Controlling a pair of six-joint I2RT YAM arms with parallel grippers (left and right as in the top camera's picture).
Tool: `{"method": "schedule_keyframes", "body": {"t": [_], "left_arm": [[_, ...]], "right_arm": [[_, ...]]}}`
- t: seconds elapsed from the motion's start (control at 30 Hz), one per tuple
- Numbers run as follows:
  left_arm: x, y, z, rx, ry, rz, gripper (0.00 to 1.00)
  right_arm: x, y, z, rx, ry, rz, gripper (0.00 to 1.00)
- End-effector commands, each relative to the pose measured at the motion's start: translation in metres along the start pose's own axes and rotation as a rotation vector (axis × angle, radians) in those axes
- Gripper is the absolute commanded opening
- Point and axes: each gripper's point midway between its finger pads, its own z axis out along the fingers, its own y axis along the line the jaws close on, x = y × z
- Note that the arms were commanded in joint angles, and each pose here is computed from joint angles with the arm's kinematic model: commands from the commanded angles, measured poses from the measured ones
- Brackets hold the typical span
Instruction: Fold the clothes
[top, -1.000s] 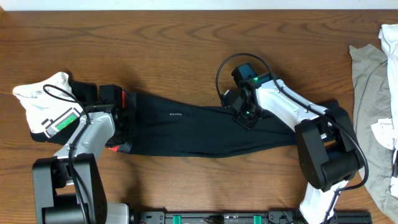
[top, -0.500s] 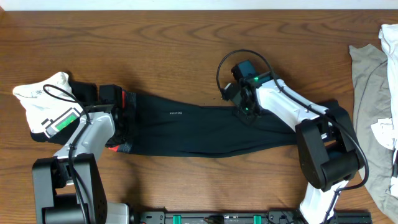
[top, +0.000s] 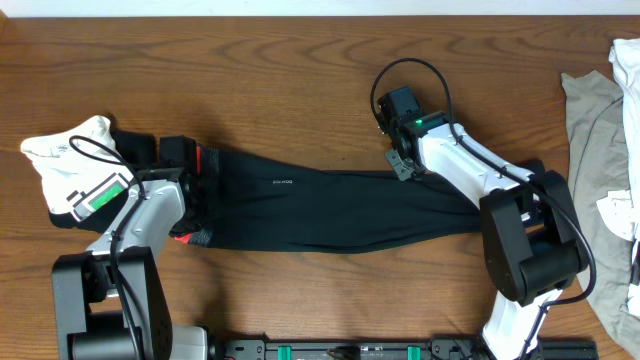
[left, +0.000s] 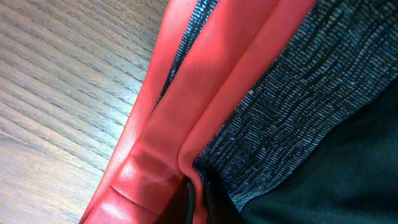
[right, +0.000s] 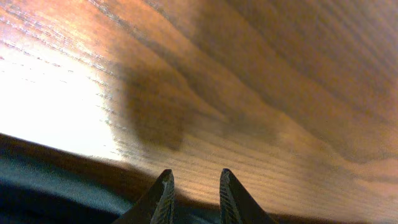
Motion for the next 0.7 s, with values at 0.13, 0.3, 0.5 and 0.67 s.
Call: {"method": "schedule_keyframes", "body": {"t": [0.13, 0.3, 0.5, 0.67], "left_arm": [[0.034, 0.022, 0.022, -0.086, 0.118, 0.02, 0.07], [0.034, 0.022, 0.022, -0.086, 0.118, 0.02, 0.07], [0.027, 0.02, 0.011, -0.077, 0.093, 0.026, 0.06], [0.008, 0.015, -0.021, -0.032, -0.029, 0.014, 0.28]], "right_arm": [[-0.037, 0.043, -0.088, -0.394, -0.24, 0.075, 0.24], [-0.023, 0.078, -0.121, -0.585, -0.223, 0.032, 0.16], [0.005, 0.06, -0.094, -0.465, -0.033, 0.267, 0.09], [0.008, 0.037, -0.087, -0.426, -0.017, 0.349, 0.15]]}}
